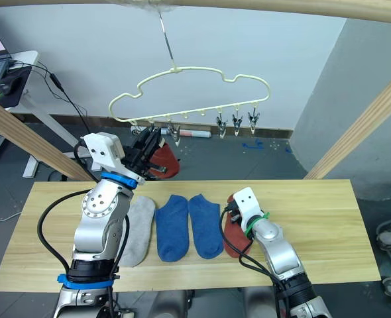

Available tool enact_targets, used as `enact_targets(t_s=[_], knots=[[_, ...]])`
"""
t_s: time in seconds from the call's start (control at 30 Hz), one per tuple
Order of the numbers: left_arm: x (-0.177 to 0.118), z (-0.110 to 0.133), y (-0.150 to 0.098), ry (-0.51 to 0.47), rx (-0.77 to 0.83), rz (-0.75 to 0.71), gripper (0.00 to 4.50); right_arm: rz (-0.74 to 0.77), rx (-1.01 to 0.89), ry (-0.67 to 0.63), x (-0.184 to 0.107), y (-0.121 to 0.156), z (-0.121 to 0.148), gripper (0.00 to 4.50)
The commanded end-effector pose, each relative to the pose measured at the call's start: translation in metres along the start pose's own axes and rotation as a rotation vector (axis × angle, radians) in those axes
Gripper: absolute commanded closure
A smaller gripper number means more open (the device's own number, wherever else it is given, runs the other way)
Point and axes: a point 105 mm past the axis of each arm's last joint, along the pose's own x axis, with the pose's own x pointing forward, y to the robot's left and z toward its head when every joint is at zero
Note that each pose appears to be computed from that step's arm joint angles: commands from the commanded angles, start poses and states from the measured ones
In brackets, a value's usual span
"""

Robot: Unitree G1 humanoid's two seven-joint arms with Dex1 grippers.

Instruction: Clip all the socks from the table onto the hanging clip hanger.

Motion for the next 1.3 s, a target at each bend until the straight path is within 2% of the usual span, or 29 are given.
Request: enact_targets(t_s=[0.03,0.07,0.13,0.23,0.3,0.4,0.5,0.67,0.87,1.3], knots=[[-0.005,0.01,0.001,-0.018,-0.015,-0.025,4.34,0.032,-0.036,-0.03,-0.005,0.0,0.004,4.31],[-0.005,0.011,0.0,-0.016,-0.025,-0.037,4.34,0.05,-0.048,-0.051,-0.007,0.001,0.009,4.5],[-0.006,0.013,-0.001,-0.014,-0.039,-0.059,4.34,0.088,-0.079,-0.092,-0.009,0.005,0.02,4.5],[-0.005,0.021,-0.003,-0.001,-0.098,-0.122,4.34,0.245,-0.25,-0.216,-0.017,0.022,0.064,4.5],[-0.005,0.025,-0.003,0.011,-0.133,-0.148,4.34,0.322,-0.326,-0.257,-0.02,0.032,0.082,4.5],[-0.003,0.031,-0.001,0.025,-0.193,-0.181,4.34,0.424,-0.444,-0.307,-0.02,0.047,0.111,4.5],[0.0,0.037,0.0,0.034,-0.246,-0.203,4.34,0.496,-0.538,-0.317,-0.015,0.06,0.127,4.5],[0.0,0.039,-0.005,0.065,-0.314,-0.249,4.34,0.538,-0.575,-0.333,-0.004,0.074,0.145,4.5],[-0.004,0.036,-0.005,0.103,-0.355,-0.268,4.34,0.51,-0.588,-0.371,0.004,0.077,0.164,4.5],[-0.007,0.033,-0.008,0.13,-0.38,-0.29,4.34,0.526,-0.612,-0.402,0.006,0.082,0.175,4.5]])
